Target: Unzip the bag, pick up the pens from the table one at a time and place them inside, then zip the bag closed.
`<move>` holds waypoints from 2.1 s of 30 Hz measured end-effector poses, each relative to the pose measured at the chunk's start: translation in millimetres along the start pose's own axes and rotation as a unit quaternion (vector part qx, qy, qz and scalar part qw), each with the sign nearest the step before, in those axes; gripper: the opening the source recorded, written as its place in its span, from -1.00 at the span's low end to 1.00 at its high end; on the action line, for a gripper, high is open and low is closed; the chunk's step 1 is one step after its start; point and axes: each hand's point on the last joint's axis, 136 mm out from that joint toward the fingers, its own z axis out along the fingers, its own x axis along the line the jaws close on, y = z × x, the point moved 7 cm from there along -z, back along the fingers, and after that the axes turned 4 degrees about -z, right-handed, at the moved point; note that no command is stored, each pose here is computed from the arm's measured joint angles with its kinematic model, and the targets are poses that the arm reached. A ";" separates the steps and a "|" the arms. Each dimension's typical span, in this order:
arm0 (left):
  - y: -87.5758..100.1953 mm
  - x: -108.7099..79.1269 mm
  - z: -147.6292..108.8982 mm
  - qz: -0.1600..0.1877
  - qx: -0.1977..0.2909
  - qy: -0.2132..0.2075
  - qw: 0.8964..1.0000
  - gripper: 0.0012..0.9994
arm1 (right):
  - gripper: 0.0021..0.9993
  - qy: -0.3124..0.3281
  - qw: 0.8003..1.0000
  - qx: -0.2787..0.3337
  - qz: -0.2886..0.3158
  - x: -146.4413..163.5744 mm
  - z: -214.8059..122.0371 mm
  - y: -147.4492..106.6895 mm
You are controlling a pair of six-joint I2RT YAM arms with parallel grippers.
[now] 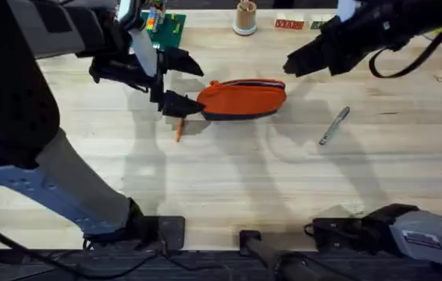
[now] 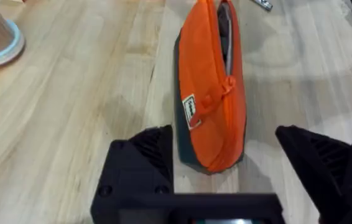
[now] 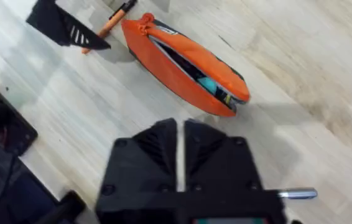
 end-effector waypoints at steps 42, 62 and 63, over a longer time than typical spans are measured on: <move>150.5 -130.7 -103.8 -0.114 0.128 0.240 0.956 0.99 | -0.94 0.004 0.966 0.094 -0.240 -29.7 10.7 -29.7; 161.7 -190.0 -113.8 -0.165 0.101 0.289 0.938 0.99 | -0.94 0.153 0.965 0.071 -0.202 -78.7 82.6 -48.2; 161.1 -190.4 -113.8 -0.168 0.102 0.289 0.937 0.99 | -0.94 0.158 0.964 0.070 -0.203 -80.5 87.8 -48.8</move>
